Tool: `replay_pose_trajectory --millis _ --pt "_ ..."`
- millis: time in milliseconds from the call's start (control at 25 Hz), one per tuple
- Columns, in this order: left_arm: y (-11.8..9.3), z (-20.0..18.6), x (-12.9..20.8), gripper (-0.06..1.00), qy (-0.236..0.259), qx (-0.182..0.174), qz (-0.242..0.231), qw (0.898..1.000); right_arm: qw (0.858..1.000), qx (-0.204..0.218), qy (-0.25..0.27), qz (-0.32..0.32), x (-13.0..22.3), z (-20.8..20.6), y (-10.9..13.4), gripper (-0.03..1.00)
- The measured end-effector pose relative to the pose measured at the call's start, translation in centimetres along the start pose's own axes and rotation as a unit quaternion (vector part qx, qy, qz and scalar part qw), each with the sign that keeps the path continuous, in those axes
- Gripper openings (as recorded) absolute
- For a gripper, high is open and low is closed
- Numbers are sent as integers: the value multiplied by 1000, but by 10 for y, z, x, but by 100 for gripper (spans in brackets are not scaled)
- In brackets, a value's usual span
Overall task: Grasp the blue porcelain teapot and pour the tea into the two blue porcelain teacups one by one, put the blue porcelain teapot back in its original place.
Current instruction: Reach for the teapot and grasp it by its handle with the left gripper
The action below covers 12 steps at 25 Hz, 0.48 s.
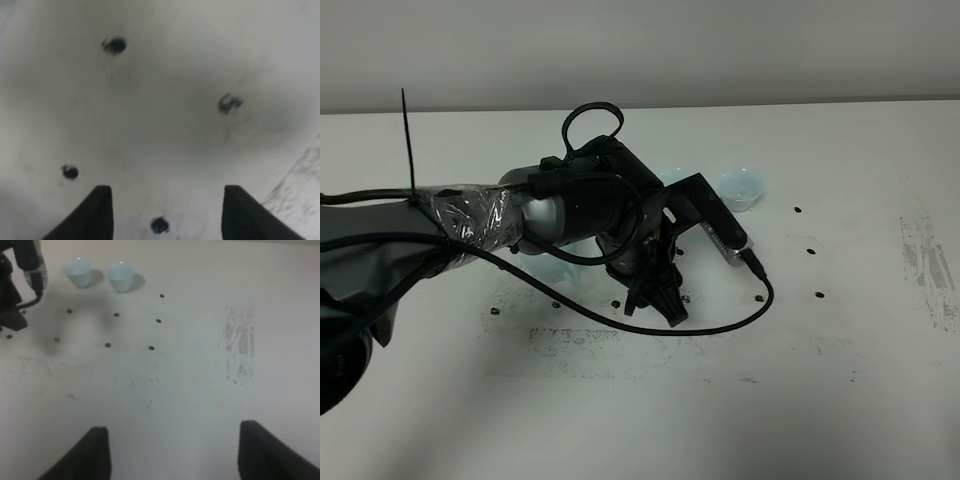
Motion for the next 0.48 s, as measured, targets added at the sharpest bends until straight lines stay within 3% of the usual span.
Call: replay_pose_trajectory --millis 240,480 --pt "7 5 13 50 40 -4 -4 999 1000 0 0 0 0 0 0 57" --pt "3 4 24 50 90 14 -21 996 1000 0 0 0 0 0 0 57"
Point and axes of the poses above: a point on each arm's last joint axis where the gripper is mounted, z pointing out along that axis toward the gripper, y along the wrist's bending axis when the last joint is at zero, x = y × z, the point moved 2 cm from there along z, pointing out along that axis toward the gripper, and after that the axes turned 13 degrees about z, right-handed, at the moved point
